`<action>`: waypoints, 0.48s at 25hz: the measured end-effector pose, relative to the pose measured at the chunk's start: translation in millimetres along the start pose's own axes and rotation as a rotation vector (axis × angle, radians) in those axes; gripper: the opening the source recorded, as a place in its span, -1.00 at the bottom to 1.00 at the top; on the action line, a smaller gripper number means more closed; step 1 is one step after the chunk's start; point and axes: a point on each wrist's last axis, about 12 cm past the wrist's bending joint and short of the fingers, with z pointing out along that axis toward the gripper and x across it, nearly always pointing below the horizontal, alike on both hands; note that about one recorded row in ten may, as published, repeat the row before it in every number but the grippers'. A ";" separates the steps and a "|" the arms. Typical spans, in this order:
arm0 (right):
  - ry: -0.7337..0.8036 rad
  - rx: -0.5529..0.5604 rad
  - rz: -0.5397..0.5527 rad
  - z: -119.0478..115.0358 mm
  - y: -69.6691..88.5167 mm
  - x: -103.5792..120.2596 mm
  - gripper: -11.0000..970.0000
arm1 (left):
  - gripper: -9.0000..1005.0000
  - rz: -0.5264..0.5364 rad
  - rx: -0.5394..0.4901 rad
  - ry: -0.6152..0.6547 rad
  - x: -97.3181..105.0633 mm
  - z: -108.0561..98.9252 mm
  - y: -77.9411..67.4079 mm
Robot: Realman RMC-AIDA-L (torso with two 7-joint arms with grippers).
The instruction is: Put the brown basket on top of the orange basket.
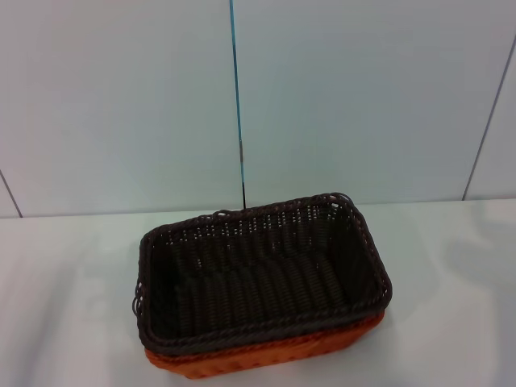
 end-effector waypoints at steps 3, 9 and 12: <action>-0.006 0.041 -0.082 -1.2 -5.2 -0.7 0.93 | 0.76 0.002 -0.004 0.005 1.7 -0.6 1.5; -0.002 0.096 -0.159 -4.0 -16.4 -4.2 0.93 | 0.76 0.010 0.002 0.007 2.7 0.2 -0.1; -0.029 0.121 -0.157 -2.2 -22.3 -7.7 0.93 | 0.76 0.011 0.006 0.013 4.4 0.0 -1.2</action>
